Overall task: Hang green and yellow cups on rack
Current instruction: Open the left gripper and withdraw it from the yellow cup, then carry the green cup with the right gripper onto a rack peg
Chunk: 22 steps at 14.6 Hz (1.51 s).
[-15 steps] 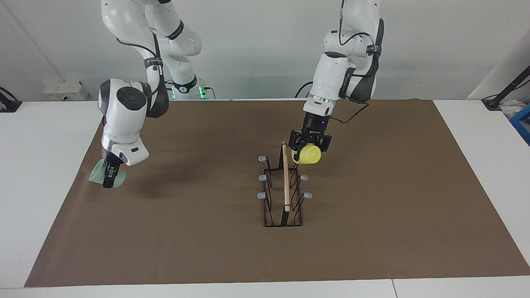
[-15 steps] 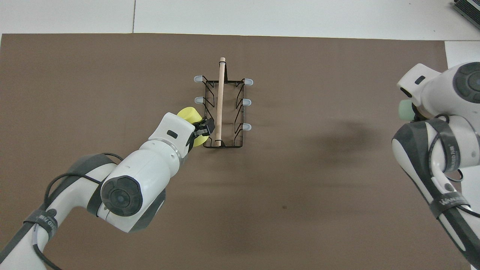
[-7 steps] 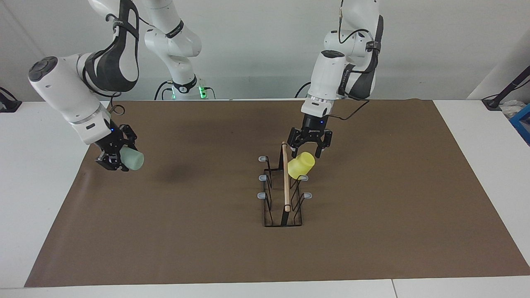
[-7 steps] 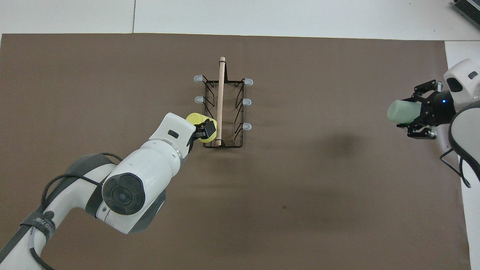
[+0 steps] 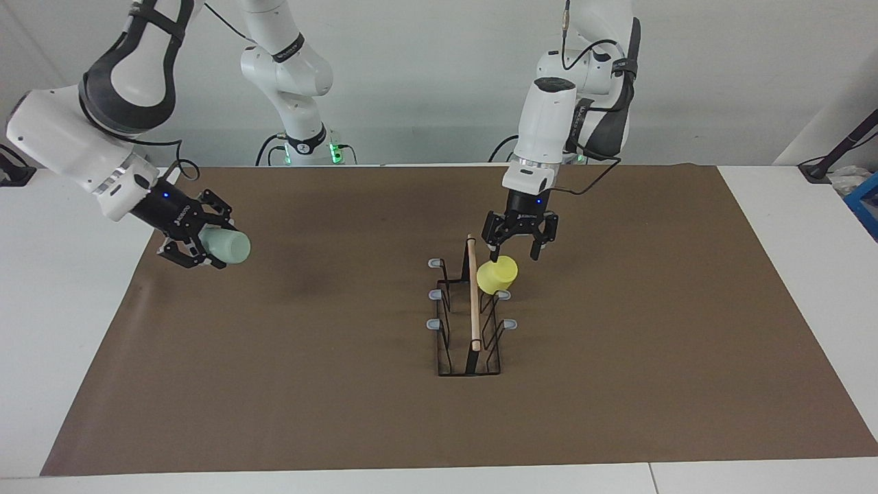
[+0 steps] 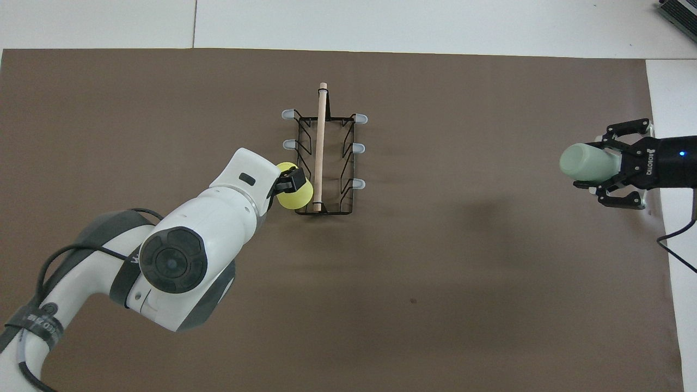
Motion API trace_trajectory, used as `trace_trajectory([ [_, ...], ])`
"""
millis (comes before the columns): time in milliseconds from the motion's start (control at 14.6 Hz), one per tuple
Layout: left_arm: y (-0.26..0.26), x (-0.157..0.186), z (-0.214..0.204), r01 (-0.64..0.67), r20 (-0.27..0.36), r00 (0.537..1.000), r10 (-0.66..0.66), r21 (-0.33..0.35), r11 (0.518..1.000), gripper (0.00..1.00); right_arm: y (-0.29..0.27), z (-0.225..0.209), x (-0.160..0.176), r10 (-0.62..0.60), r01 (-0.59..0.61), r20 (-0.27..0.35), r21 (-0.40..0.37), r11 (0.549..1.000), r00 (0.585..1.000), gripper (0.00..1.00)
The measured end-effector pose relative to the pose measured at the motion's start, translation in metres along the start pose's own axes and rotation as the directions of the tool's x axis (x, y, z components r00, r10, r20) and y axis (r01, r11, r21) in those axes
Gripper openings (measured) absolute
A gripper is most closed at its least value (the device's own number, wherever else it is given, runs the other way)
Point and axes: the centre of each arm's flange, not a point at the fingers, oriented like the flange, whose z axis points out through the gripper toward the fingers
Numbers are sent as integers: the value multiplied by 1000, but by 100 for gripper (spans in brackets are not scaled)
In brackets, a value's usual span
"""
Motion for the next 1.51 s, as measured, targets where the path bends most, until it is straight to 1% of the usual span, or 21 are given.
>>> trace_trajectory([
  [137, -8, 16, -10, -67, 47, 997, 64, 62, 996, 100, -8, -18, -12, -12, 13, -104, 3, 1000, 995, 69],
  [274, -29, 34, -18, -137, 91, 988, 127, 110, 985, 100, -16, -30, -18, -21, 23, -197, 9, 1000, 980, 69],
  [411, -56, 52, -25, -197, 132, 975, 178, 143, 970, 100, -22, -28, -14, -26, 27, -289, 0, 1000, 957, 69],
  [480, -69, 61, -29, -219, 150, 969, 196, 153, 964, 100, -26, -19, -10, -16, 15, -345, -5, 1000, 938, 69],
  [617, -94, 80, -40, -258, 189, 955, 228, 151, 954, 100, -35, 13, 3, 0, -2, -453, -4, 1000, 891, 69],
  [754, -120, 99, -53, -285, 230, 939, 255, 112, 952, 100, -38, 46, 19, 21, -28, -516, -5, 1000, 856, 69],
  [823, -133, 107, -61, -302, 247, 931, 271, 98, 948, 100, -40, 60, 31, 36, -44, -555, -2, 999, 831, 69],
  [960, -156, 123, -77, -325, 269, 918, 290, 93, 941, 100, -46, 90, 55, 72, -89, -642, 6, 996, 763, 69],
  [1166, -184, 144, -108, -350, 288, 906, 311, 94, 932, 100, -57, 133, 85, 77, -134, -713, -23, 991, 697, 69],
  [1371, -205, 154, -127, -398, 316, 880, 355, 81, 914, 100, -74, 173, 106, 77, -176, -774, -45, 983, 628, 69],
  [1509, -213, 157, -138, -419, 340, 863, 373, 71, 905, 100, -87, 199, 114, 68, -188, -795, -59, 980, 603, 69],
])
